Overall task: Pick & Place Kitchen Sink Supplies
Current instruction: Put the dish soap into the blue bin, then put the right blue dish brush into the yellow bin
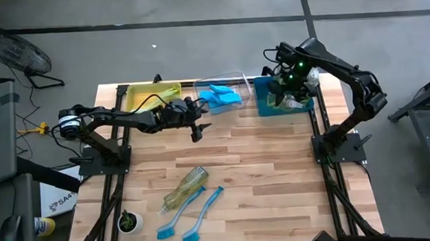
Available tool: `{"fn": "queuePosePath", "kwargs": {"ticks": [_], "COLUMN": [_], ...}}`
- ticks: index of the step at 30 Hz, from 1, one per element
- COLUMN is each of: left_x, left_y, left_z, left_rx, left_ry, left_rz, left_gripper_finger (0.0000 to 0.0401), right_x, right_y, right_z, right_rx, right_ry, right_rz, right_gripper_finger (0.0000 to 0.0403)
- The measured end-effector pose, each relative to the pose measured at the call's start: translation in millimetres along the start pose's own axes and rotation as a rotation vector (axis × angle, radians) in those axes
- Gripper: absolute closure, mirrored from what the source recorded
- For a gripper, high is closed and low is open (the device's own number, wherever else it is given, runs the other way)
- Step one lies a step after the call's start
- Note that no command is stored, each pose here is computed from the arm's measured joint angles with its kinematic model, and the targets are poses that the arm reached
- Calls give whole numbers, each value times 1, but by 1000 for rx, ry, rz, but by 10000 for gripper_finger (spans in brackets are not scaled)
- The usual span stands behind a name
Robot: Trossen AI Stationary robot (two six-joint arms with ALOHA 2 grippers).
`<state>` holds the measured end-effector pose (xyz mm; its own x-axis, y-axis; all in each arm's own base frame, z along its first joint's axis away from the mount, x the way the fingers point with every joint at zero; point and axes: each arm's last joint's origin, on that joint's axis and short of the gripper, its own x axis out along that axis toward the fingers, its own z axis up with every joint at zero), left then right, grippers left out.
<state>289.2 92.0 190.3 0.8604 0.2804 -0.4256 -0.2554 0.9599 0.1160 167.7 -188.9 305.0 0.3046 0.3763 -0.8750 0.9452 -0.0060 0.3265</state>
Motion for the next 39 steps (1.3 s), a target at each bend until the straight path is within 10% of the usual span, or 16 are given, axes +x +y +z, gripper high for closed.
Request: {"fn": "queuePosePath", "kwargs": {"ticks": [39], "left_x": [0], "left_y": [0], "left_z": [-3], "left_rx": [0], "left_ry": [27], "left_rz": [-2], "left_gripper_finger": [133], "right_x": [-1], "right_y": [-2], "right_z": [0], "right_rx": [-179], "right_ry": [-55], "right_rz": [-93], "right_gripper_finger": [67]}}
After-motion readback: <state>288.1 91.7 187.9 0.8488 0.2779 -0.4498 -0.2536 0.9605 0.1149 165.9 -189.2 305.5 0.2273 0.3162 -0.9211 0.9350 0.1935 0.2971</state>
